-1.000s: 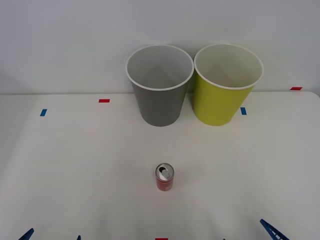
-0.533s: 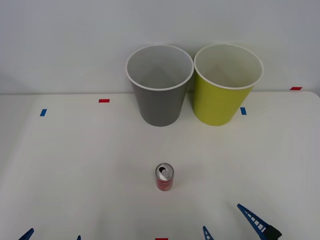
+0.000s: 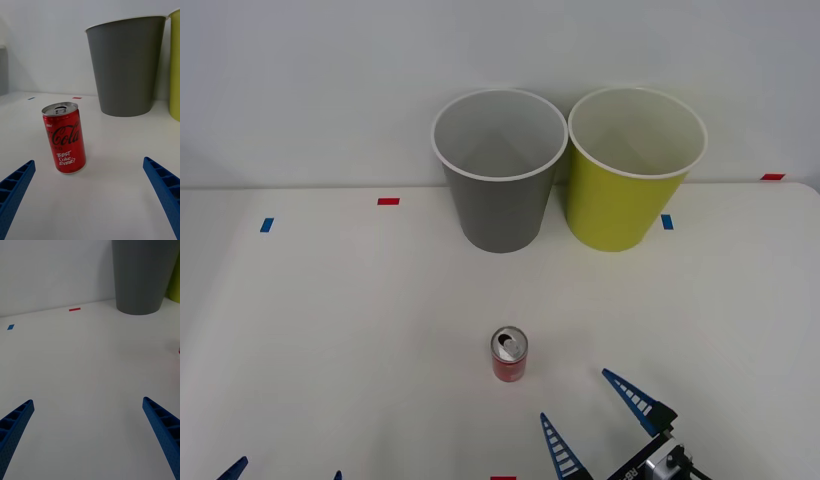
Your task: Put cans in the gray bin and PET bottles in the light green bin.
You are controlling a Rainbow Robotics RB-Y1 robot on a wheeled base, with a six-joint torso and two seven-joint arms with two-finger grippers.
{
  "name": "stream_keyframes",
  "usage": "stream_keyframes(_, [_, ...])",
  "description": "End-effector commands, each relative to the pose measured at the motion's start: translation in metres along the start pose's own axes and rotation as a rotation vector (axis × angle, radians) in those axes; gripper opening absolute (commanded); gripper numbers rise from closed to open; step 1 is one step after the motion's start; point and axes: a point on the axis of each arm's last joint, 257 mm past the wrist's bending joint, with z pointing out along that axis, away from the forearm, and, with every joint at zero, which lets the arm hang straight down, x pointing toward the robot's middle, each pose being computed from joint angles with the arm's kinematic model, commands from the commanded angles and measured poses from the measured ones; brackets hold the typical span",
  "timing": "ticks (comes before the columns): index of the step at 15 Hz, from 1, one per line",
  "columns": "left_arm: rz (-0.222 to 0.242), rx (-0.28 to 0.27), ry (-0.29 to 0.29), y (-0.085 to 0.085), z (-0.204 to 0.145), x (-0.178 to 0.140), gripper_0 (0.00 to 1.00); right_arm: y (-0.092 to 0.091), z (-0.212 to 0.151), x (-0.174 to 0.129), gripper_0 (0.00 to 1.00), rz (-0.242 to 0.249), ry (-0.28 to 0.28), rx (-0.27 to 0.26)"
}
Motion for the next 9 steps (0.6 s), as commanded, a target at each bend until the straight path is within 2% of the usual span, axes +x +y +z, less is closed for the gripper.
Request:
stream_keyframes(1, [0.000, 0.000, 0.000, 0.000, 0.000, 0.000, 1.00, 0.010, 0.019, 0.002, 1.00, 0.012, -0.018, -0.024])
stream_keyframes(9, [0.000, 0.000, 0.000, 0.000, 0.000, 0.000, 1.00, 0.022, 0.058, 0.001, 1.00, -0.012, -0.035, -0.061])
